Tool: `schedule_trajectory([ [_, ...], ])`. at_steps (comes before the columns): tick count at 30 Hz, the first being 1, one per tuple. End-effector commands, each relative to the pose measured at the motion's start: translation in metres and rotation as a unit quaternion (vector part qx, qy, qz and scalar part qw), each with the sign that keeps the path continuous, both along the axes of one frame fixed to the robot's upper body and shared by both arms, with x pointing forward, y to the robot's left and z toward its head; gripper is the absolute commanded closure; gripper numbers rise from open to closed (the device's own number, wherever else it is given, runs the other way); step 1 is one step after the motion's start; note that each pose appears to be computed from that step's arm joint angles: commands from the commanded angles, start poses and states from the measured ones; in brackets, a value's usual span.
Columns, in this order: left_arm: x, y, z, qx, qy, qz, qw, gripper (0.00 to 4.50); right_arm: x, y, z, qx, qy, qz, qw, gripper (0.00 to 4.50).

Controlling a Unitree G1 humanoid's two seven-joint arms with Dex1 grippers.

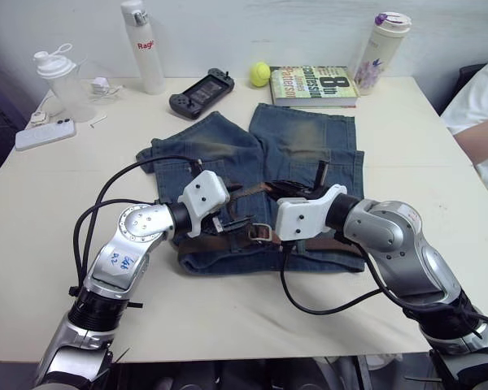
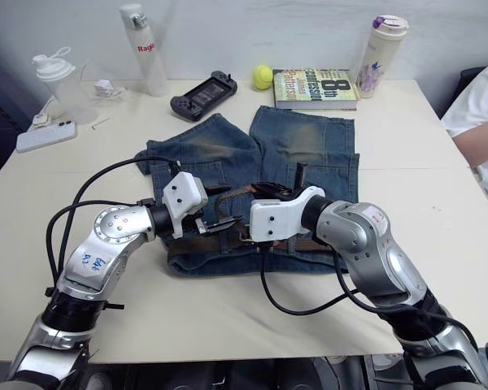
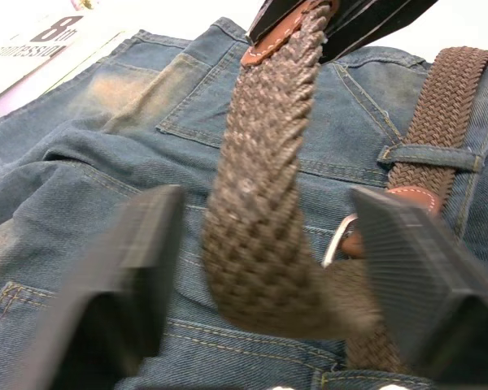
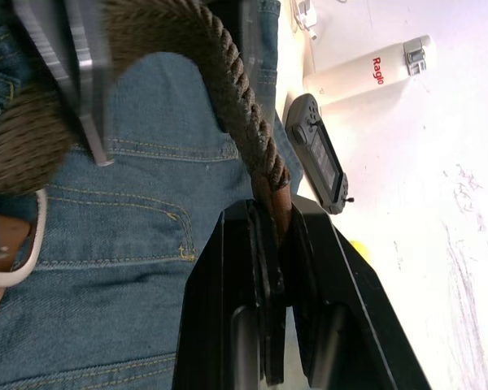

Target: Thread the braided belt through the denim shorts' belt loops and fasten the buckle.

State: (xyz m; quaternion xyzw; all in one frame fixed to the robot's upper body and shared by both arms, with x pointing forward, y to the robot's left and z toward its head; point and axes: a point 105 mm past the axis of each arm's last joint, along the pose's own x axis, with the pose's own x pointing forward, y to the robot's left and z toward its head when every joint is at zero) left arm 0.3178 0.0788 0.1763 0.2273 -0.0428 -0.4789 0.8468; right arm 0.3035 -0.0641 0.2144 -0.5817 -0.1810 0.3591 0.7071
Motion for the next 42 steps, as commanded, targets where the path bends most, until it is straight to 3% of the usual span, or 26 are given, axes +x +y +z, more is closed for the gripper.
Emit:
schedule_trajectory([
  [1, -0.004, 0.004, 0.012, -0.007, -0.024, 0.004, 1.000, 2.69, -0.006, 0.002, 0.012, 0.007, -0.025, 0.009, 1.000, 4.50],
  [5, -0.004, 0.006, 0.009, -0.008, -0.021, 0.015, 1.000, 4.35, -0.007, 0.002, 0.012, 0.010, -0.020, 0.009, 1.000, 4.50],
  [13, -0.005, -0.001, 0.013, -0.036, -0.017, 0.007, 0.999, 4.46, -0.007, 0.004, 0.013, 0.062, 0.013, 0.002, 0.998, 4.50],
  [17, -0.003, -0.001, 0.015, -0.074, 0.004, 0.013, 0.997, 4.50, -0.001, -0.004, 0.017, 0.152, 0.062, -0.036, 0.986, 2.93],
  [20, -0.001, -0.001, 0.021, -0.142, 0.034, 0.012, 0.989, 4.50, -0.001, -0.021, 0.003, 0.221, 0.168, -0.075, 0.958, 1.55],
  [24, -0.002, 0.004, 0.022, -0.217, 0.081, 0.010, 0.973, 4.50, -0.004, -0.036, -0.001, 0.321, 0.247, -0.098, 0.909, 1.55],
  [27, -0.004, 0.005, 0.019, -0.225, 0.092, 0.009, 0.970, 4.50, -0.005, -0.038, -0.009, 0.346, 0.287, -0.108, 0.887, 2.50],
  [31, -0.004, 0.004, 0.021, -0.235, 0.097, 0.008, 0.967, 4.50, -0.012, -0.019, -0.026, 0.355, 0.357, -0.094, 0.859, 4.48],
  [37, -0.005, 0.001, 0.022, -0.238, 0.099, 0.005, 0.966, 4.50, -0.016, 0.006, -0.064, 0.309, 0.416, -0.109, 0.848, 4.48],
  [42, -0.004, 0.001, 0.025, -0.239, 0.094, 0.008, 0.966, 4.50, -0.013, 0.005, -0.096, 0.278, 0.445, -0.160, 0.836, 4.48],
])
